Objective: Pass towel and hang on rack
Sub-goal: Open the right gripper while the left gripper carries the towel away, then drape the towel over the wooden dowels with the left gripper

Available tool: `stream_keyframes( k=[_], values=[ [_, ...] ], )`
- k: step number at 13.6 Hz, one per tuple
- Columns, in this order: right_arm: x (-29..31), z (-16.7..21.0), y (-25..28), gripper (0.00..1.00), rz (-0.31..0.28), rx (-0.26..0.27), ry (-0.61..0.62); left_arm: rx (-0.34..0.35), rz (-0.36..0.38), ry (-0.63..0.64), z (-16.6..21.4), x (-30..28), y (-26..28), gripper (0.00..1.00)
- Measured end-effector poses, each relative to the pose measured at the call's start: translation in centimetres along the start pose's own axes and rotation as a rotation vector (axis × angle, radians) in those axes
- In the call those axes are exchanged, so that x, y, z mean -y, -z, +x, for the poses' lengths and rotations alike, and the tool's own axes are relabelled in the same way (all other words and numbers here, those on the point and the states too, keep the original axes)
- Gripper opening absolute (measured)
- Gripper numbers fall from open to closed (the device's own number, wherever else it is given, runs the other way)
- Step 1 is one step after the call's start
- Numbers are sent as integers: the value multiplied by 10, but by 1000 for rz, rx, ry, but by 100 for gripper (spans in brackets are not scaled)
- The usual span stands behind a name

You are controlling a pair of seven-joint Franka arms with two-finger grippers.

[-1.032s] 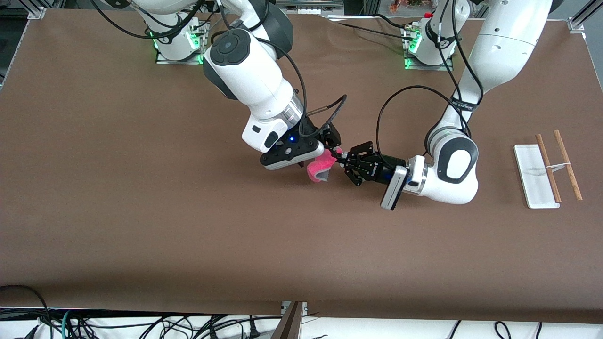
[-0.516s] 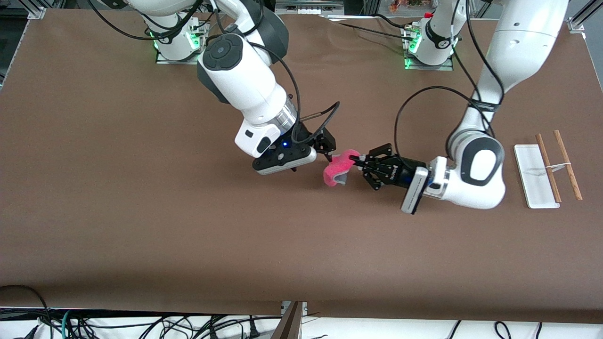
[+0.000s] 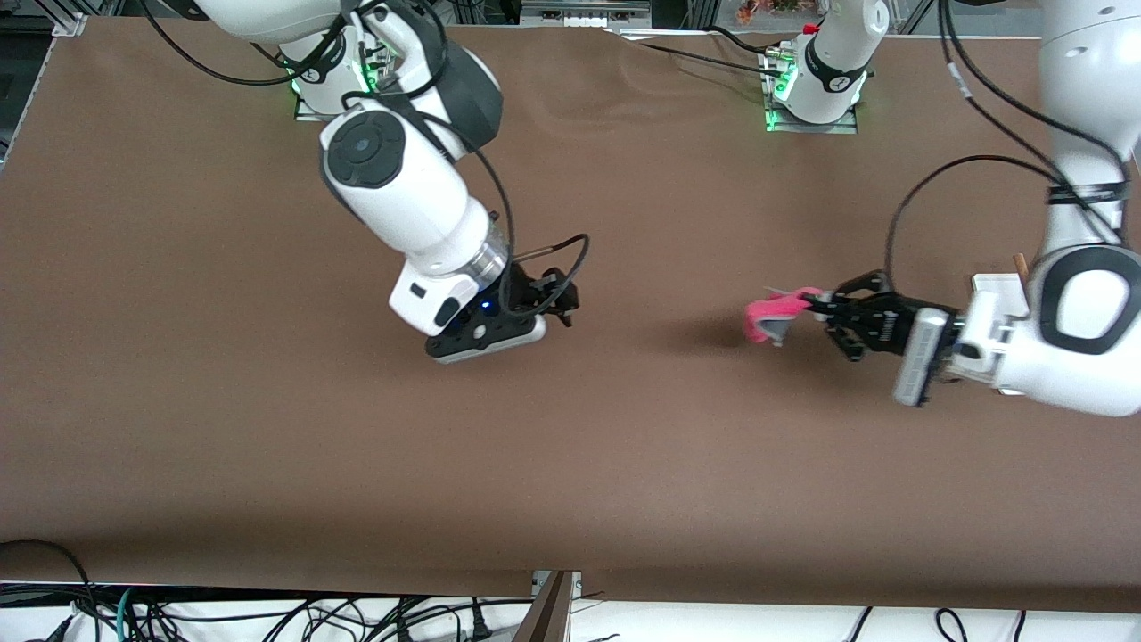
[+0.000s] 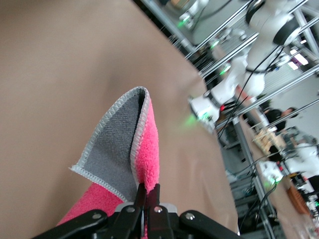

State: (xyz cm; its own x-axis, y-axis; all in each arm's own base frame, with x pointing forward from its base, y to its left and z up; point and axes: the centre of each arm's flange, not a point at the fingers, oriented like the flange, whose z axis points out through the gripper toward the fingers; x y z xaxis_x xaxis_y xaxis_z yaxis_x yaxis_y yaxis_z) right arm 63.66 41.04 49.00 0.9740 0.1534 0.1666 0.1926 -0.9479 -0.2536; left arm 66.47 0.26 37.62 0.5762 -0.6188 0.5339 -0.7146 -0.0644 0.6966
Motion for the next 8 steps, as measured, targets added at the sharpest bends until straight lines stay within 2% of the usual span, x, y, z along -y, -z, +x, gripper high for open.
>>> stream_keyframes(
  k=[2,5,8],
  values=[
    [-39,7,9,100,-42,51,30,8,69,53,-42,0,50,3],
    [-112,14,36,100,-139,131,86,-43,147,140,-112,-3,112,3],
    [-191,15,72,100,-182,205,143,-55,247,221,-175,-13,166,3]
  ],
)
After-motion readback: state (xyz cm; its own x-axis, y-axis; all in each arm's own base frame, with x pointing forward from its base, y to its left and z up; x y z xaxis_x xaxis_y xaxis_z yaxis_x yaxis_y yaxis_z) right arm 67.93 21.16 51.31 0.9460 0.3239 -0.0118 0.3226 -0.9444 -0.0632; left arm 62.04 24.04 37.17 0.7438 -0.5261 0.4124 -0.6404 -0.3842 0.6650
